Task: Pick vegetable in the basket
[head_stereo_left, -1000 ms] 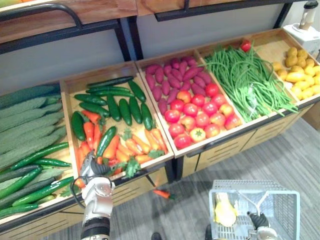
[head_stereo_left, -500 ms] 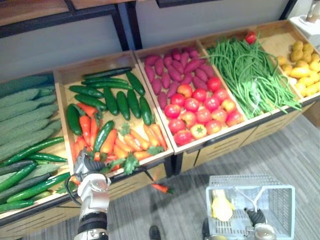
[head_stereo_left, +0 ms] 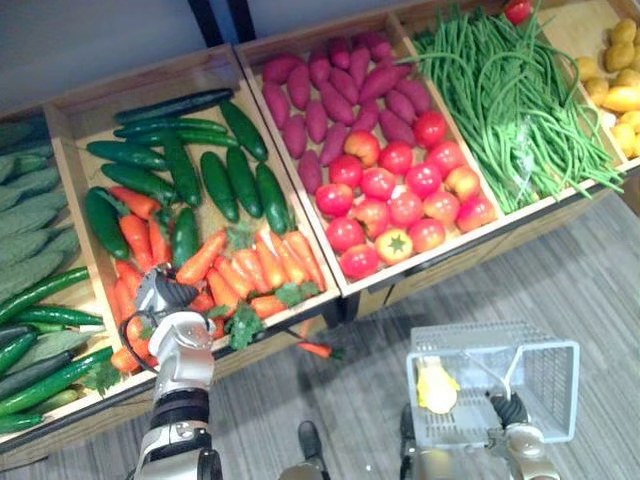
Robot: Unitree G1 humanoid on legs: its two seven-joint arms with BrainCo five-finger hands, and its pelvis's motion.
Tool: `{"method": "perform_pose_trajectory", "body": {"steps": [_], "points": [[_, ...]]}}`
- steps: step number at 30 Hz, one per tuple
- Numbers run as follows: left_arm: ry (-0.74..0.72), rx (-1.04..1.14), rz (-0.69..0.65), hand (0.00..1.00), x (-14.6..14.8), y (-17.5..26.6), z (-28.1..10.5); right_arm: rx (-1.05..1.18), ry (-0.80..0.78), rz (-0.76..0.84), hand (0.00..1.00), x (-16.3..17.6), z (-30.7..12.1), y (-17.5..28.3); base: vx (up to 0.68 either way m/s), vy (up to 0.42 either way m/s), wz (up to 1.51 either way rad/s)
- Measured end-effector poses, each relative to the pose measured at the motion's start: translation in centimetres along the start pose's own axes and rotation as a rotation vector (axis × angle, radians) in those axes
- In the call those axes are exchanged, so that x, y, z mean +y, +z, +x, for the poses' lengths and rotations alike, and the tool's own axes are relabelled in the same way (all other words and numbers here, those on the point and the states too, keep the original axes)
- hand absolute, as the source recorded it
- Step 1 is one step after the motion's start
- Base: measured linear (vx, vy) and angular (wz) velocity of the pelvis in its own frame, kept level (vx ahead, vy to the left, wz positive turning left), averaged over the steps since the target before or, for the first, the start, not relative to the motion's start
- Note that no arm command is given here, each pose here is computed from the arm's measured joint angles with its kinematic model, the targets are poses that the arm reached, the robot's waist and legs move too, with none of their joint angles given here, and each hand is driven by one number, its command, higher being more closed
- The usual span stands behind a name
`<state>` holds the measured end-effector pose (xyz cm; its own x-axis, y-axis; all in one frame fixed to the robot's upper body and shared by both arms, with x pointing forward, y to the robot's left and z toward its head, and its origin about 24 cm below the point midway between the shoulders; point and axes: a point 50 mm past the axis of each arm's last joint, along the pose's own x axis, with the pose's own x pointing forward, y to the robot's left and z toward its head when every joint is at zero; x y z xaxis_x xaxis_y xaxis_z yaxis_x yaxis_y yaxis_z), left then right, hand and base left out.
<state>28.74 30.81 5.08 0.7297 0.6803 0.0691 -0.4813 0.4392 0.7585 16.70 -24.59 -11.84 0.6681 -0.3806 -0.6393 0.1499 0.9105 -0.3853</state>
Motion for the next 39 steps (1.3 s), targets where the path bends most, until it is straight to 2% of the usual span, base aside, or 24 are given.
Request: {"method": "perform_pose_trajectory", "body": {"steps": [15,16,17,18,39], "points": [[-0.032,0.004,0.022,1.00,-0.6,-0.6,-0.6,-0.023,-0.023,0.001,1.00,-0.2,0.1,0.5,0.02,-0.016,-0.05],[-0.040,0.006,0.024,0.00,-0.7,-0.7,-0.6,-0.023,-0.022,0.001,1.00,-0.2,0.1,0.5,0.01,-0.041,0.02],[-0.043,0.007,0.024,0.00,-0.7,-0.7,-0.6,-0.022,-0.022,0.001,1.00,-0.2,0.1,0.5,0.01,-0.035,0.02],[-0.047,0.009,0.027,1.00,-0.7,-0.8,-0.7,-0.023,-0.020,-0.001,1.00,-0.1,0.1,0.5,0.00,0.000,0.00],[-0.073,-0.002,0.018,1.00,-1.3,-0.8,-1.7,-0.026,-0.018,-0.003,1.00,-0.1,0.0,0.5,-0.01,-0.002,-0.01]]}}
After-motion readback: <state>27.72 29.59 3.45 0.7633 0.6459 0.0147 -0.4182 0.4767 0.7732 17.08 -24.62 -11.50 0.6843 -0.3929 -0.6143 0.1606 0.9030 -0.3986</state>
